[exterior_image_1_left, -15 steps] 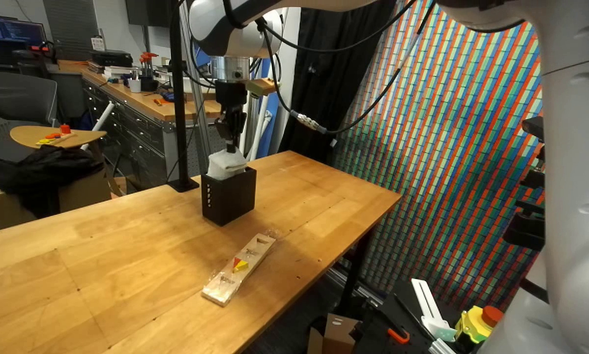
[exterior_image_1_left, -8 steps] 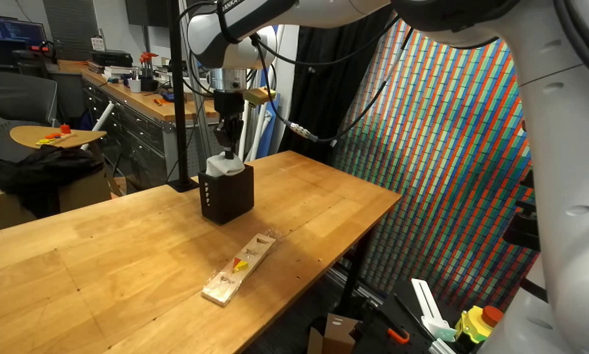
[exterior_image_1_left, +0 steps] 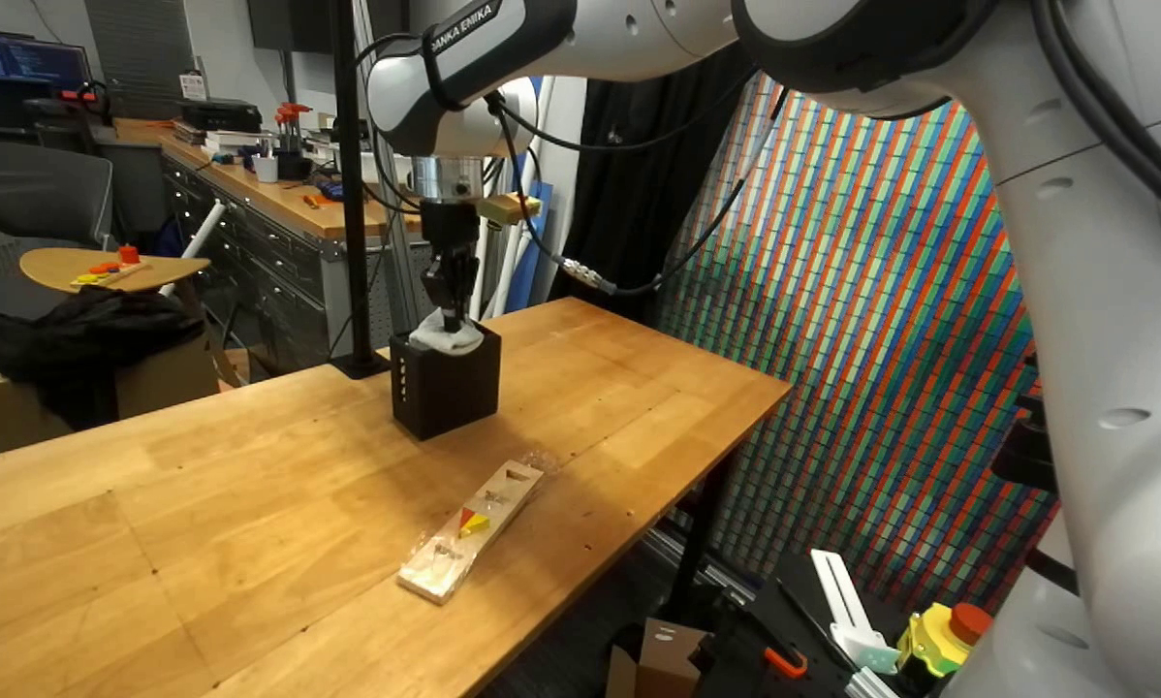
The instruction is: Pick the cloth and shove it in the black box
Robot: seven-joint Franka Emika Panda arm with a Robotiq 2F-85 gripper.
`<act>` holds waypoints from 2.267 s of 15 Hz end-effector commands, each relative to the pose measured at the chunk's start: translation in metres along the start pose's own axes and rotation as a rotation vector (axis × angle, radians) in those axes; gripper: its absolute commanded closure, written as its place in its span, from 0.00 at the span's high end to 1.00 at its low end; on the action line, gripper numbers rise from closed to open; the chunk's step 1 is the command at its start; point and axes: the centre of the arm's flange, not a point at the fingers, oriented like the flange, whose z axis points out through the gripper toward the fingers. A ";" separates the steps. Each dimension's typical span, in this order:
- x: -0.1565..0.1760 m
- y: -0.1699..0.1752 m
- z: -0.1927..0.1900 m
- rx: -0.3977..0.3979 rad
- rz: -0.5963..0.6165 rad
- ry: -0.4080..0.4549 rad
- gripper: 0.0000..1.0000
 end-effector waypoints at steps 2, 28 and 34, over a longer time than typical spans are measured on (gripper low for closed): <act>0.009 0.012 -0.002 0.038 -0.009 -0.003 0.04; 0.005 -0.023 0.015 0.130 0.110 -0.020 0.40; 0.005 -0.035 -0.041 0.072 0.161 0.035 0.54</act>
